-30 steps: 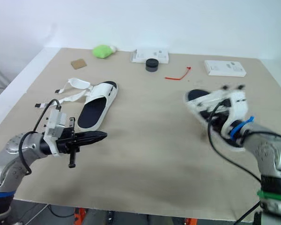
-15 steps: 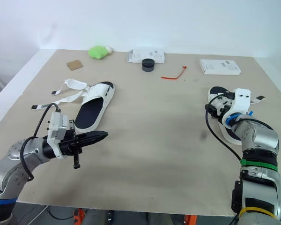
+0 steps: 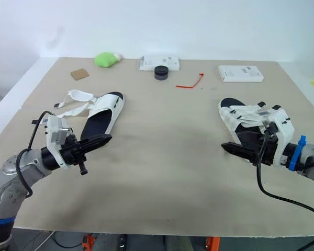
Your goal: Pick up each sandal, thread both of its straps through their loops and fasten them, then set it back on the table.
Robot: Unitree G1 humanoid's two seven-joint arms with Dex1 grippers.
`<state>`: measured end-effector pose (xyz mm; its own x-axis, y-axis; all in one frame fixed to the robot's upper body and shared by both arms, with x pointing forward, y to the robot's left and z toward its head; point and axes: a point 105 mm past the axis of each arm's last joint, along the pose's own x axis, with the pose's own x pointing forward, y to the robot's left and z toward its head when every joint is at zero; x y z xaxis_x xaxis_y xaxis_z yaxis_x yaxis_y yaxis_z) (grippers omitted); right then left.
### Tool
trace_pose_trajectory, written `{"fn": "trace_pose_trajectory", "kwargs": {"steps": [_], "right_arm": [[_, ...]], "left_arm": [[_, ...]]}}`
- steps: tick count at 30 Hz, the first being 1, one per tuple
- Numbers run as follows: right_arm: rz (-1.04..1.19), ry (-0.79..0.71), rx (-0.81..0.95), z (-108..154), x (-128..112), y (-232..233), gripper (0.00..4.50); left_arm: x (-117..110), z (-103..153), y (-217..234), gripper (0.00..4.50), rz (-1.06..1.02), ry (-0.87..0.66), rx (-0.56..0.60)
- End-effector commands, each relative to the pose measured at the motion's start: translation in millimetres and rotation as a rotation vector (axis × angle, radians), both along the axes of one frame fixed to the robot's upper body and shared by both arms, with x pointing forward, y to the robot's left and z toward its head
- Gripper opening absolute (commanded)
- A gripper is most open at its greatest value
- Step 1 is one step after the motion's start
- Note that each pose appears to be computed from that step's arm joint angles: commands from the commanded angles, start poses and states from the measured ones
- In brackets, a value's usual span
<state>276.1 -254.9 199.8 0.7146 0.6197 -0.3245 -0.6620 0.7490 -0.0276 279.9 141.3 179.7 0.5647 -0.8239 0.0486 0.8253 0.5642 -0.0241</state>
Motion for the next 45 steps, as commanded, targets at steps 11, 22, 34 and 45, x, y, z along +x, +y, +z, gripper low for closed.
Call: {"fn": "trace_pose_trajectory", "kwargs": {"steps": [11, 22, 34, 45], "right_arm": [[0.122, -0.371, 0.092, 12, -7, 115, 4.29], [0.089, -0.346, 0.062, -10, -6, 119, 4.29], [0.062, -0.360, 0.052, -12, -3, 116, 4.43], [0.061, -0.366, 0.064, -10, -1, 115, 4.50]], "left_arm": [[58, -7, 19, 0.00, 0.384, 0.094, -0.005], [100, -14, 4, 0.00, 0.466, 0.110, 0.049], [109, -16, -10, 0.25, 0.429, 0.088, 0.104], [103, -21, 12, 4.44, 0.541, 0.084, 0.166]]}}
